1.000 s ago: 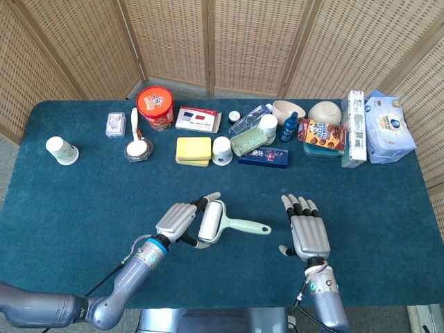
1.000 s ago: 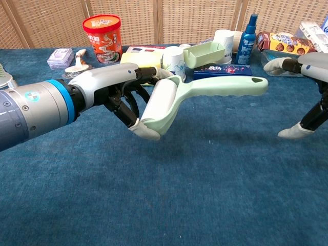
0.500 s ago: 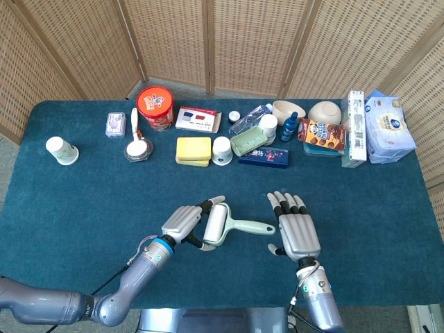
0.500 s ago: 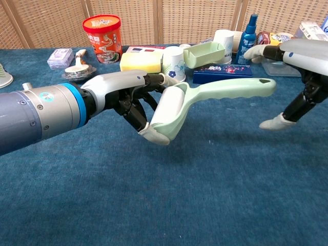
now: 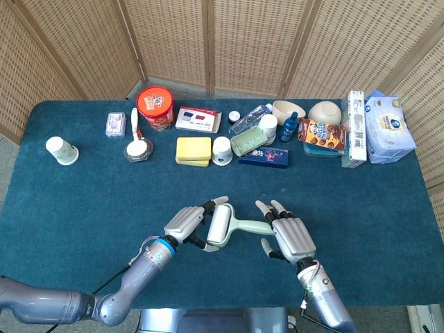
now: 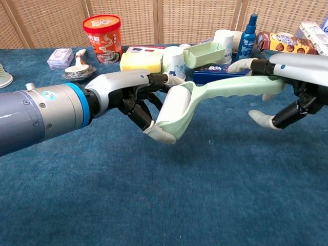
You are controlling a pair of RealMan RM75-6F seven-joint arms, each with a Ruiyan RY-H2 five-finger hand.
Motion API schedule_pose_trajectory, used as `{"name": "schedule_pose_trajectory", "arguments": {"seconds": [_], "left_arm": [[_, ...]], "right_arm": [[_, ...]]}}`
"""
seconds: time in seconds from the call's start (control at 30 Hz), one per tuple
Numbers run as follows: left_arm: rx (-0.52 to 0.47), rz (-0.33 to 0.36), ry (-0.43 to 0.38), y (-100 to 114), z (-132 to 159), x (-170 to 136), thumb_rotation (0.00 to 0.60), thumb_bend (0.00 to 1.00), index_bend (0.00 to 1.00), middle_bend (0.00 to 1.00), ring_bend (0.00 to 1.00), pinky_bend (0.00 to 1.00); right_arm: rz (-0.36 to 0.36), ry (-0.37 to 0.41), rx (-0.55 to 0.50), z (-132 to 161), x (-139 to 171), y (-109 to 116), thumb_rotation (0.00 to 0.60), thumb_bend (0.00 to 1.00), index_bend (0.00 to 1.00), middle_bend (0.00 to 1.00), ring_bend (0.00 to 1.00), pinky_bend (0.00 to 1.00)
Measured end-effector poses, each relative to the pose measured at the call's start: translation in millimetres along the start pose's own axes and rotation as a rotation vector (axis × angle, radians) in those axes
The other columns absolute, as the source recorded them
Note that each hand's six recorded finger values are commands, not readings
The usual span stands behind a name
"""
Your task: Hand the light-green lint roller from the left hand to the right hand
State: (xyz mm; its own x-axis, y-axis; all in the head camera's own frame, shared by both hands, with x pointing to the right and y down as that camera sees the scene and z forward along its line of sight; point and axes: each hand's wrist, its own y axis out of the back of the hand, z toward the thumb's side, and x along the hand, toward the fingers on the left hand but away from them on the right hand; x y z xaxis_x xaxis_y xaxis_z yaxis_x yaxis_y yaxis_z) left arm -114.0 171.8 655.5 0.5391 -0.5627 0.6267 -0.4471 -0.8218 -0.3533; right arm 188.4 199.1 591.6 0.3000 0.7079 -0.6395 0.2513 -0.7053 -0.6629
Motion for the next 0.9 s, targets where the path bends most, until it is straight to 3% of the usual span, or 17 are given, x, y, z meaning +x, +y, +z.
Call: {"name": "schedule_pose_trajectory", "arguments": {"seconds": [0.13, 0.3, 0.37, 0.47, 0.67, 0.8, 0.9], "left_arm": [[-0.010, 0.003, 0.005, -1.1, -0.2, 1.5, 0.600, 0.00, 0.22, 0.25, 0.26, 0.38], [-0.016, 0.005, 0.017, 0.9, -1.2, 2.4, 0.600, 0.00, 0.21, 0.24, 0.25, 0.38], [-0.012, 0.009, 0.019, 2.6, -1.5, 2.7, 0.600, 0.00, 0.20, 0.22, 0.23, 0.38], [-0.015, 0.006, 0.028, 3.6, -2.8, 2.5, 0.600, 0.00, 0.19, 0.18, 0.20, 0.38], [-0.040, -0.015, 0.035, 4.6, -3.0, 1.7, 0.600, 0.00, 0.18, 0.15, 0.18, 0.38], [-0.070, -0.037, 0.032, 3.0, -1.7, 1.1, 0.600, 0.00, 0.09, 0.02, 0.11, 0.34], [-0.076, -0.054, 0.026, 2.2, -1.3, 0.2, 0.600, 0.00, 0.03, 0.00, 0.07, 0.31]], "right_arm": [[-0.007, 0.013, 0.000, 2.3, -1.2, -2.3, 0.600, 0.63, 0.26, 0.46, 0.25, 0.42], [-0.031, 0.008, 0.041, 1.6, -1.7, -0.8, 0.600, 0.82, 0.50, 0.67, 0.46, 0.60], [-0.036, 0.004, 0.061, 1.1, -1.6, -0.3, 0.600, 0.86, 0.54, 0.69, 0.49, 0.64], [-0.048, -0.003, 0.073, 1.1, -1.5, 0.9, 0.600, 0.93, 0.59, 0.72, 0.53, 0.70], [-0.047, 0.002, 0.064, 0.4, -1.1, -0.5, 0.600, 0.97, 0.61, 0.73, 0.54, 0.70], [-0.029, -0.001, 0.056, -2.4, -0.5, -4.1, 0.600, 0.98, 0.61, 0.74, 0.55, 0.70], [-0.023, -0.004, 0.047, -5.4, 0.0, -5.2, 0.600, 0.98, 0.61, 0.74, 0.55, 0.70]]}}
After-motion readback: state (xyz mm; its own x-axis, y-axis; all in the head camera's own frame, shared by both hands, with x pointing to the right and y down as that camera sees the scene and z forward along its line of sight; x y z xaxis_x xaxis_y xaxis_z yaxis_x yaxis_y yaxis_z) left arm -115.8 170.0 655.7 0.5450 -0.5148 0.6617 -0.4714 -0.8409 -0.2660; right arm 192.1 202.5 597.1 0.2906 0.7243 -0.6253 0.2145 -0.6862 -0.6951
